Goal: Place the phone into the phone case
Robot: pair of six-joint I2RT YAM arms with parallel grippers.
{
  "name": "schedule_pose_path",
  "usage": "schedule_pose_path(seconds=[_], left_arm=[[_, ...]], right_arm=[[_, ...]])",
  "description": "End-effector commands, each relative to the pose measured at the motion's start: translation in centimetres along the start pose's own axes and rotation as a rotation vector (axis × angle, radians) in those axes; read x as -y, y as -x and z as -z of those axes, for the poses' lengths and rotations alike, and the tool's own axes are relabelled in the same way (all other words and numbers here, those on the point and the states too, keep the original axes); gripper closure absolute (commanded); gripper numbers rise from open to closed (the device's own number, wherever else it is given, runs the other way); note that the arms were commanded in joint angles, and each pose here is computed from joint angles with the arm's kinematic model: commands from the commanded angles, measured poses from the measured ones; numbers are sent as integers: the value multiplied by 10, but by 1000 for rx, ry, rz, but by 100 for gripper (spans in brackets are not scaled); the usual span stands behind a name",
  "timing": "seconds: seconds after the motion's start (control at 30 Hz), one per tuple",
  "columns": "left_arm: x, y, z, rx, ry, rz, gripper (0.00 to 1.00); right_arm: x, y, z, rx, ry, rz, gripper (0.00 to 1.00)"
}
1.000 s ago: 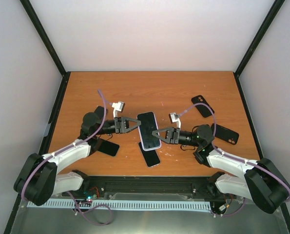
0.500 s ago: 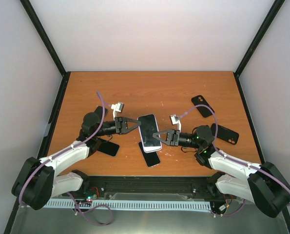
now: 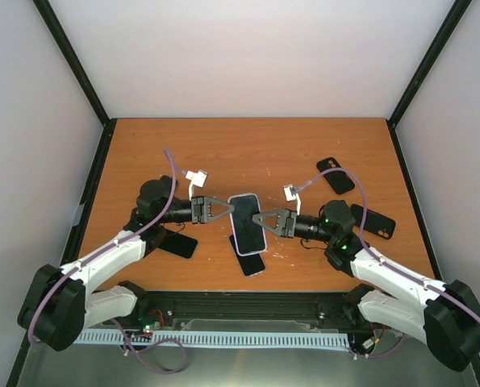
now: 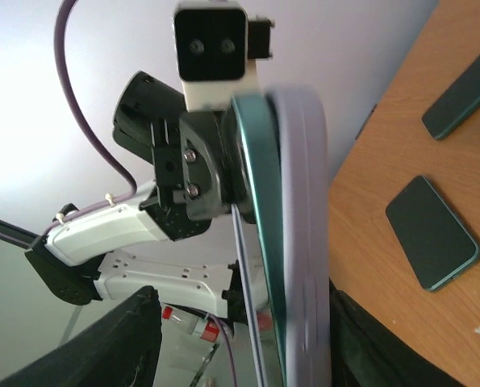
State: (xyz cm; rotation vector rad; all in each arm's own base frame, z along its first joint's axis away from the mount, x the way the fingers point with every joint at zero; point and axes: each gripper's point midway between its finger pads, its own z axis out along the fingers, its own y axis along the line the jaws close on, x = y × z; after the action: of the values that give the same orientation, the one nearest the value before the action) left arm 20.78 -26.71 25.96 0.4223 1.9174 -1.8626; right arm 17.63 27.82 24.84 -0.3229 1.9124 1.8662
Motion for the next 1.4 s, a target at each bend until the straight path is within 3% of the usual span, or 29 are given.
schedule_pose_path(seconds=[0.0, 0.13, 0.33, 0.47, 0.57, 0.7, 0.77, 1.0, 1.03, 1.1, 1.2, 1.27, 1.37], left_arm=[[25, -4, 1, -81, -62, -142, 99], [24, -8, 1, -106, -59, -158, 100], [23, -9, 2, -123, -43, -195, 99], [19, -9, 2, -128, -18, -185, 96], [21, -9, 2, -121, -20, -163, 81], [28, -5, 3, -92, -52, -147, 66], [28, -5, 3, -84, -53, -139, 70], [15, -2, 1, -82, 3, -136, 99], [14, -1, 1, -81, 14, -139, 100], [11, 0, 0, -80, 34, -146, 100], [11, 1, 0, -81, 43, -157, 100], [10, 2, 0, -79, 49, -159, 100], [3, 1, 0, -76, 75, -147, 100]], right_arm=[[-28, 22, -4, 57, 46, 71, 44], [-33, 32, -11, 61, 65, 65, 44], [-39, 39, -15, 81, 124, 80, 58], [-39, 34, -12, 97, 173, 82, 83], [-34, 28, -10, 87, 172, 78, 93], [-27, 20, -7, 71, 150, 89, 96], [-22, 18, -8, 61, 132, 88, 97], [-21, 21, -10, 61, 115, 84, 96], [-20, 21, -10, 63, 107, 81, 92], [-18, 23, -10, 71, 86, 74, 75], [-16, 27, -10, 82, 48, 71, 67], [-17, 29, -9, 89, 35, 75, 72], [-18, 32, -10, 93, 21, 98, 91]])
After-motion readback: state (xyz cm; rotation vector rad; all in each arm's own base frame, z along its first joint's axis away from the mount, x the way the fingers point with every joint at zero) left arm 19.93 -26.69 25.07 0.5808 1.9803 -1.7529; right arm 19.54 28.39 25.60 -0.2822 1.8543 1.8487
